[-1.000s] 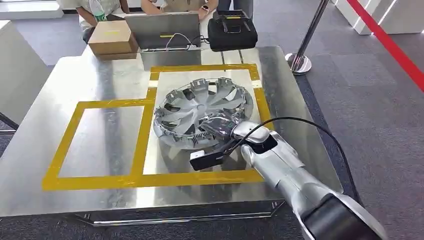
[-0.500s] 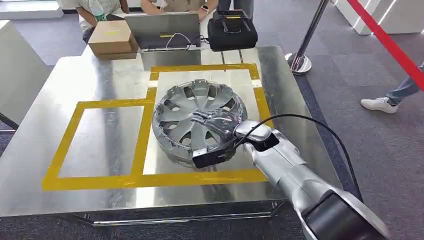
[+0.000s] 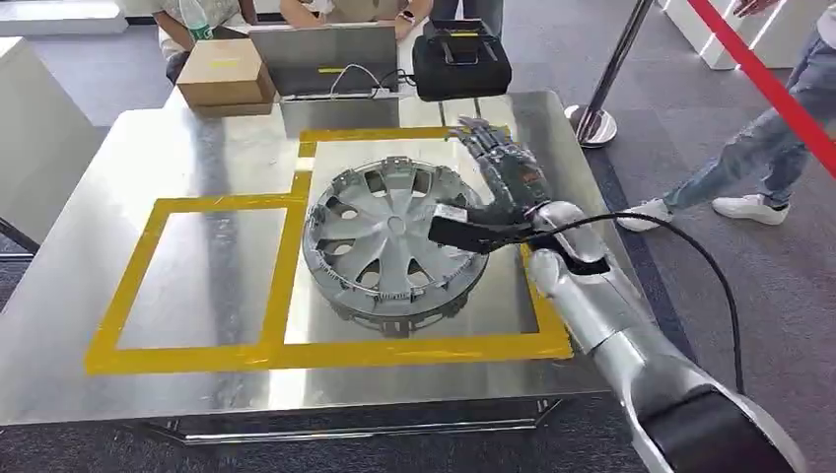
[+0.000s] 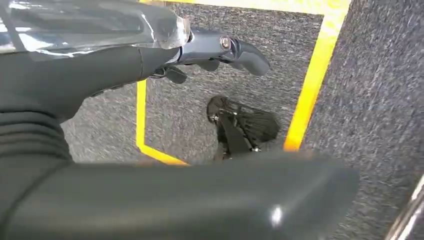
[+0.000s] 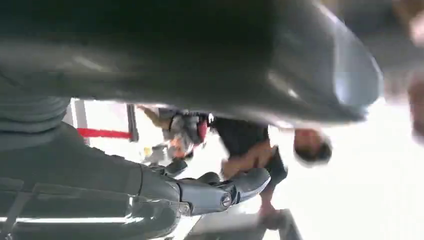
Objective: Take the parts from the cabinet and place them on the table.
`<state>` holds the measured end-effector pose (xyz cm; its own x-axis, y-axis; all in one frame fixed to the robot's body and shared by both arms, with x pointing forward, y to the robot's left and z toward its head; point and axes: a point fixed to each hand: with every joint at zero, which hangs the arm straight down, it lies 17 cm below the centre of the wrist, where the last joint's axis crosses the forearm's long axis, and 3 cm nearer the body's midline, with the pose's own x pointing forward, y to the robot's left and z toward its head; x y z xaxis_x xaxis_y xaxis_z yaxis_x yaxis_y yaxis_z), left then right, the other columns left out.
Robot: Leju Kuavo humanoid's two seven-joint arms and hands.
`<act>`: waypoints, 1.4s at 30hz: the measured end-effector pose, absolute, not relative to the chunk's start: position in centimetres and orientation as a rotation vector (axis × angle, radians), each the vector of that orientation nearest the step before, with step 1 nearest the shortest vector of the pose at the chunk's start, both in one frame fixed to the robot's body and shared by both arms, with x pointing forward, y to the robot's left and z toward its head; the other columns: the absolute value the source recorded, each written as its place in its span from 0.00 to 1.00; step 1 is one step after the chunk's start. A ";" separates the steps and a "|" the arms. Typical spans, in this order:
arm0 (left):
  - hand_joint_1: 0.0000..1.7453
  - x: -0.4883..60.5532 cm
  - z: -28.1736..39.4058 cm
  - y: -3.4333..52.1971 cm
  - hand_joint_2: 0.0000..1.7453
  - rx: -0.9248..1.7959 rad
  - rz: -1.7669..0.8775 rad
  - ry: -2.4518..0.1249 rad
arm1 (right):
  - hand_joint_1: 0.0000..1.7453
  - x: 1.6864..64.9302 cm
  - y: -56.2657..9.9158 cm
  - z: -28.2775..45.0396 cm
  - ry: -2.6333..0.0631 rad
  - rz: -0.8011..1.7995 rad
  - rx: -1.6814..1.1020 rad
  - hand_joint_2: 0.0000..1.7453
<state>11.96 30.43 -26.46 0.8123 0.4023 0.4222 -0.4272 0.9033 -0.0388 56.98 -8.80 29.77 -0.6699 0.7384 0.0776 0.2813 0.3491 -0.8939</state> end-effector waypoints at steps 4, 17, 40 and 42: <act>0.00 11.7 -26.5 30.8 0.00 0.072 0.482 -0.436 | 0.00 52.0 -16.8 35.3 -2.413 0.809 -0.943 0.00; 0.00 10.4 -26.7 32.0 0.00 0.116 0.528 -0.418 | 0.00 32.0 -36.4 37.2 -2.532 0.070 -1.243 0.00; 0.00 11.3 -26.5 32.3 0.00 0.108 0.497 -0.435 | 0.00 27.4 -37.7 34.3 -2.430 0.168 -1.263 0.00; 0.00 12.0 -26.4 32.5 0.00 0.110 0.498 -0.445 | 0.00 27.8 -37.6 34.2 -2.435 0.170 -1.214 0.00</act>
<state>11.97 32.45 -26.40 0.7856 0.4370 0.4380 -0.4841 0.8750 -0.0047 27.75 -37.57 34.16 -0.5354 0.7866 0.3075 0.7363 0.6131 -0.2863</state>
